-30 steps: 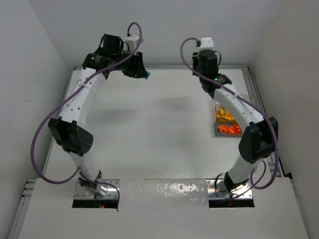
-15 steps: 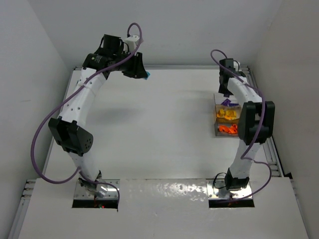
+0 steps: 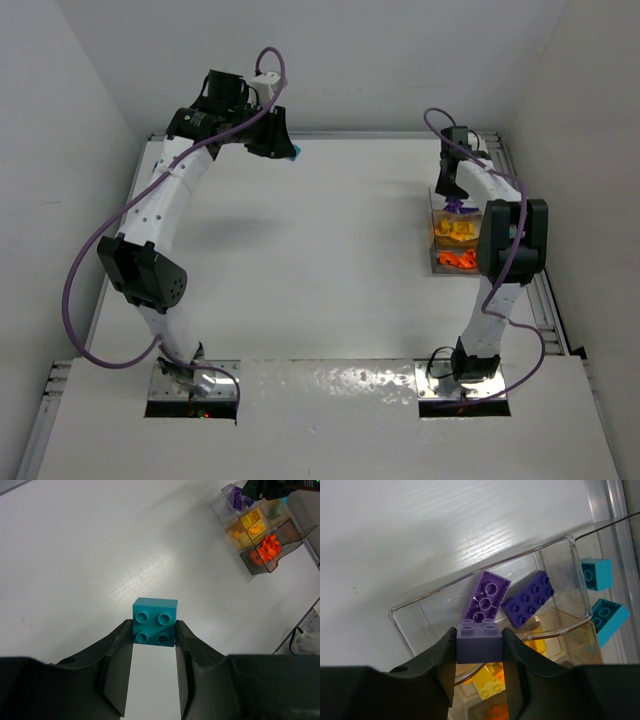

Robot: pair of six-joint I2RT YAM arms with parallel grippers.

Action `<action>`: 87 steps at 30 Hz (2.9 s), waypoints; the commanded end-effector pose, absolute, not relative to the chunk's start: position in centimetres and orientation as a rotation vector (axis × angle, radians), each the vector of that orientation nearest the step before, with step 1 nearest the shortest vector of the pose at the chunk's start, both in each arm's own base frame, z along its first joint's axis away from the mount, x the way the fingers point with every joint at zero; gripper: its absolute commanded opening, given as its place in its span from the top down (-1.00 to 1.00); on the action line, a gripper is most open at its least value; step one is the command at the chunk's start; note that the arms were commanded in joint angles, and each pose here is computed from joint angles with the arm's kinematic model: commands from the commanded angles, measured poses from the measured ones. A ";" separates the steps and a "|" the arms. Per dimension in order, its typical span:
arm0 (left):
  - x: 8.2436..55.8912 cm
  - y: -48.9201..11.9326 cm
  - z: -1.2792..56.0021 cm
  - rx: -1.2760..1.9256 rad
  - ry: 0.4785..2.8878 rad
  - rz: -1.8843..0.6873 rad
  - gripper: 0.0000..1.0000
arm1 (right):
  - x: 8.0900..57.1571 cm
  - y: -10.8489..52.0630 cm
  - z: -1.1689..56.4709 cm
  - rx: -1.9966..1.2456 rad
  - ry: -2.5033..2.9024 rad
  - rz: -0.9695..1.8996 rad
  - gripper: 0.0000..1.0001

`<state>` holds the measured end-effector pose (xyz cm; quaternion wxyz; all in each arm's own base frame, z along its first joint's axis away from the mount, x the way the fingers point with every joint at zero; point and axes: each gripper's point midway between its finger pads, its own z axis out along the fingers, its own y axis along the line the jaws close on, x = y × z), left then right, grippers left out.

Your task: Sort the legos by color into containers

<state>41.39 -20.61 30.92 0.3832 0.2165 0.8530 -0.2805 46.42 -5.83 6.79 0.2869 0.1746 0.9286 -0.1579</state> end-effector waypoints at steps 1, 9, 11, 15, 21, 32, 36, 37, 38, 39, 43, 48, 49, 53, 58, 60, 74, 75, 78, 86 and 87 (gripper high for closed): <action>41.4 -20.5 32.5 0.552 2.119 -0.712 1.00 | 47.4 -5.5 8.6 0.482 2.414 -0.382 0.18; 41.3 -20.6 32.3 0.553 2.123 -0.725 1.00 | 47.4 -5.7 11.3 0.406 2.371 -0.384 -0.45; 41.2 -20.6 32.2 0.555 2.124 -0.724 1.00 | 47.3 -5.6 12.9 0.400 2.333 -0.370 -0.47; 41.2 -20.8 32.3 0.558 2.121 -0.735 1.00 | 48.2 -4.4 17.7 0.289 2.204 -0.275 -0.01; 41.2 -21.1 32.3 0.563 2.117 -0.759 1.00 | 46.3 7.8 23.5 -0.334 1.833 -0.020 0.63; 40.2 -22.2 32.3 0.603 2.105 -0.843 1.00 | 39.0 30.3 32.1 -0.678 1.129 0.492 -0.55; 39.8 -22.4 32.0 0.610 2.111 -0.852 1.00 | 39.6 33.3 32.6 -0.725 1.089 0.520 -0.52; 39.8 -22.3 31.9 0.608 2.114 -0.853 1.00 | 39.9 33.9 32.9 -0.723 1.074 0.526 -0.51; 39.7 -22.3 32.0 0.608 2.112 -0.851 1.00 | 40.0 34.3 33.0 -0.732 1.067 0.532 -0.50; 39.7 -22.3 32.0 0.608 2.112 -0.851 1.00 | 40.2 34.6 32.9 -0.737 1.070 0.536 -0.46; 39.6 -22.6 31.9 0.613 2.113 -0.868 1.00 | 40.9 35.7 32.6 -0.759 1.072 0.523 -0.37; 39.7 -22.7 32.0 0.611 2.110 -0.879 1.00 | 41.3 35.9 32.1 -0.768 1.084 0.509 -0.26; 39.8 -22.7 32.0 0.611 2.107 -0.881 1.00 | 41.5 36.0 31.9 -0.777 1.090 0.503 -0.25; 39.8 -22.8 32.2 0.617 2.100 -0.886 1.00 | 41.5 36.0 31.3 -0.796 1.099 0.488 -0.12; 39.8 -22.9 32.2 0.616 2.102 -0.889 1.00 | 41.6 36.0 30.9 -0.803 1.107 0.486 0.30; 39.8 -22.9 32.5 0.616 2.093 -0.892 1.00 | 41.6 36.1 30.6 -0.816 1.113 0.486 0.24; 39.7 -22.9 33.2 0.626 2.075 -0.890 1.00 | 41.9 35.6 30.1 -0.818 1.131 0.443 0.35; 39.7 -22.9 33.3 0.628 2.073 -0.889 1.00 | 41.9 35.5 30.0 -0.816 1.135 0.436 0.45; 39.8 -22.9 33.4 0.627 2.070 -0.886 1.00 | 42.1 35.2 29.9 -0.810 1.139 0.420 0.89; 41.2 -22.3 35.3 0.585 2.027 -0.809 -1.00 | 42.5 33.5 28.4 -0.786 1.229 0.354 1.00; 41.6 -21.9 35.4 0.567 2.027 -0.775 -1.00 | 42.6 33.2 28.1 -0.781 1.251 0.342 1.00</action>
